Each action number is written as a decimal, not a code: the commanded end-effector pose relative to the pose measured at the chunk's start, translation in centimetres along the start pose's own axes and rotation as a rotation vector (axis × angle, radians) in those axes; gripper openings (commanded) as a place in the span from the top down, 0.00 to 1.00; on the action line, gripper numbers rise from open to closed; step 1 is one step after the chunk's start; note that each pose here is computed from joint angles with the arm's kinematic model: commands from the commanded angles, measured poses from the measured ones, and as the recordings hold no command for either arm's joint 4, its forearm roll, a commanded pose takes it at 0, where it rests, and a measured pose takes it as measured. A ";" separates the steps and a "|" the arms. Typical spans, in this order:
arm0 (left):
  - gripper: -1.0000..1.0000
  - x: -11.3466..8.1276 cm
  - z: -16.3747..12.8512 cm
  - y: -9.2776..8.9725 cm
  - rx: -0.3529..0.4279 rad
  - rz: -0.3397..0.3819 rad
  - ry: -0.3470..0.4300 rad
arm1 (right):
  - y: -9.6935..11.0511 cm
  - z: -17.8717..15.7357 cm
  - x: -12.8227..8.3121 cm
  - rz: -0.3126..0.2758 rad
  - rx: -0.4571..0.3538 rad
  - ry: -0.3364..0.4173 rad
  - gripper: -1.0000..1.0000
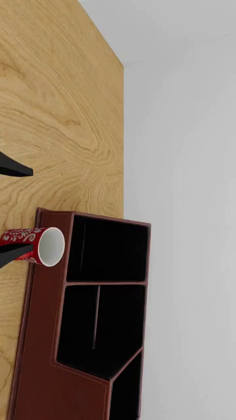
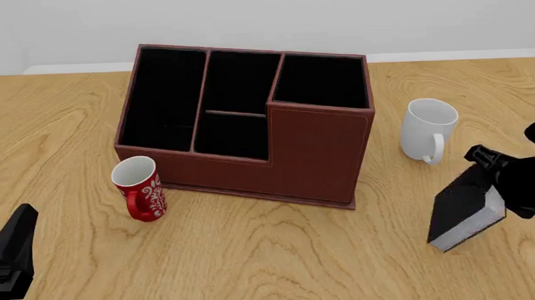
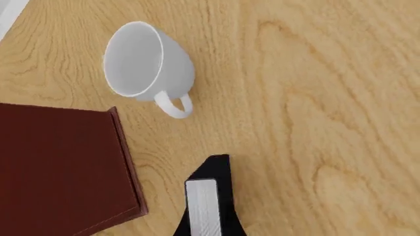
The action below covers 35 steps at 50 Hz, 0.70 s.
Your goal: Pick up the book and place it in the right compartment of the caddy.
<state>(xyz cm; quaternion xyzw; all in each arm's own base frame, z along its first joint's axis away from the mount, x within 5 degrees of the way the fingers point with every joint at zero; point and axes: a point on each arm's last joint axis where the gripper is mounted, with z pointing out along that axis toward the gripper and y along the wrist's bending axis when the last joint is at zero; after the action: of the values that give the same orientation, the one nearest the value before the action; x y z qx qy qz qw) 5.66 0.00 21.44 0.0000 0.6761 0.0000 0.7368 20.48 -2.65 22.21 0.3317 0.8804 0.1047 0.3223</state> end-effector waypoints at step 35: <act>0.00 0.0 0.0 0.0 0.000 0.000 0.000 | 9.4 -9.9 0.9 -0.636 -0.196 0.089 1.00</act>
<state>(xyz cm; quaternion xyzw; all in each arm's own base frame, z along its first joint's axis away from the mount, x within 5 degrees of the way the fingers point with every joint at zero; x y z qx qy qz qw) 5.66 0.00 21.44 0.0000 0.6761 0.0000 0.7368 18.19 2.96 29.34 0.0710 0.9439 0.0759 0.3136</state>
